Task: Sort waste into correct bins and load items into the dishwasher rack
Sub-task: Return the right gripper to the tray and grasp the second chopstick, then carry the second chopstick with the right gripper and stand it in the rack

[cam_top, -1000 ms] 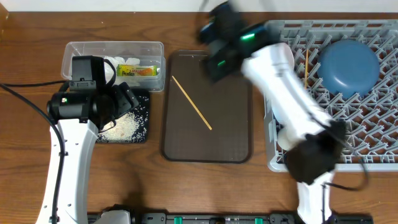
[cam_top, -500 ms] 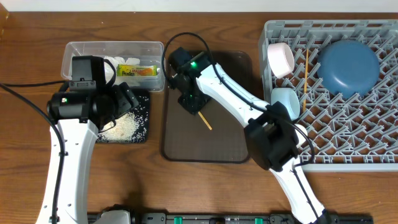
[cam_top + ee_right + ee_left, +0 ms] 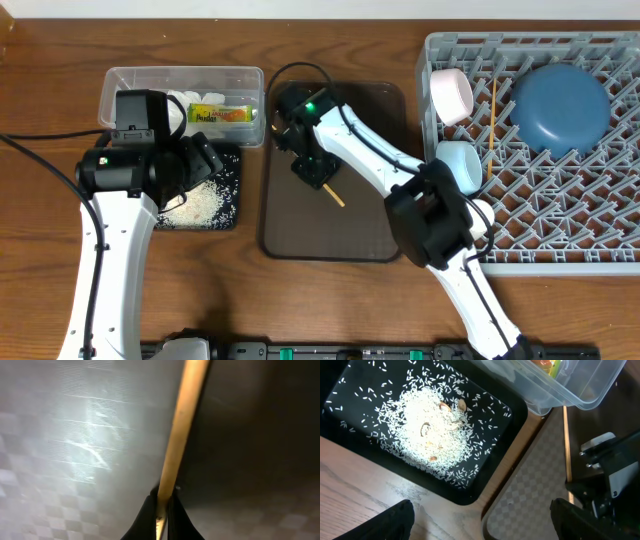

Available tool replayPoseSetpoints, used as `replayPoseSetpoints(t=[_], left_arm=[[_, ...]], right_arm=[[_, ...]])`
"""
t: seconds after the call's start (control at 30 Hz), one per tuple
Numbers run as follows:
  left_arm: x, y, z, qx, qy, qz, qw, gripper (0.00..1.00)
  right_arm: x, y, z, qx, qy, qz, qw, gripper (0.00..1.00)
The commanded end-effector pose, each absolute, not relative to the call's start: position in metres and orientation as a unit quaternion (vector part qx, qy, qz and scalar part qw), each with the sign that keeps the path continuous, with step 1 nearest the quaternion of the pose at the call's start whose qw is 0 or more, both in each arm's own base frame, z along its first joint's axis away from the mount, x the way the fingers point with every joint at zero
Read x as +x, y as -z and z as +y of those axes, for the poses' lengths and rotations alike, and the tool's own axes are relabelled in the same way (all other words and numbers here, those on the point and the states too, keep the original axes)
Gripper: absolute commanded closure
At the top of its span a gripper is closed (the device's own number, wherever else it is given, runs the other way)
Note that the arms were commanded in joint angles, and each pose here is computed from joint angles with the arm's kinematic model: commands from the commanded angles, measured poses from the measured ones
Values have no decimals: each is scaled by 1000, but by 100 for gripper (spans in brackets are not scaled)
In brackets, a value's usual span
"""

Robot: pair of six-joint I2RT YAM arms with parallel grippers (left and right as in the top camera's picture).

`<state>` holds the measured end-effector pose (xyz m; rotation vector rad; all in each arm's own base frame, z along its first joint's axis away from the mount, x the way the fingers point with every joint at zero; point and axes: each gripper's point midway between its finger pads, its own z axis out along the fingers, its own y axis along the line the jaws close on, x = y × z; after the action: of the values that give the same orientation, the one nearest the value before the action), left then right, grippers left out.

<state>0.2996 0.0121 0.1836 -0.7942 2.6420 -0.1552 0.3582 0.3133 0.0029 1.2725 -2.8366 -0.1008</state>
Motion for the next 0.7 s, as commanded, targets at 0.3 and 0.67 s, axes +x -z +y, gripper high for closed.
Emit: replayPoseSetpoints(t=[0.3,0.67], left_arm=[[301,-184,15,-284,48,939,188,11],[301,-183,15,-284,48,939,188,11]], right_arm=[[401,-112,279,317,78,-942,-75,99],[436,-247,108,124,18,-971,-205,99]])
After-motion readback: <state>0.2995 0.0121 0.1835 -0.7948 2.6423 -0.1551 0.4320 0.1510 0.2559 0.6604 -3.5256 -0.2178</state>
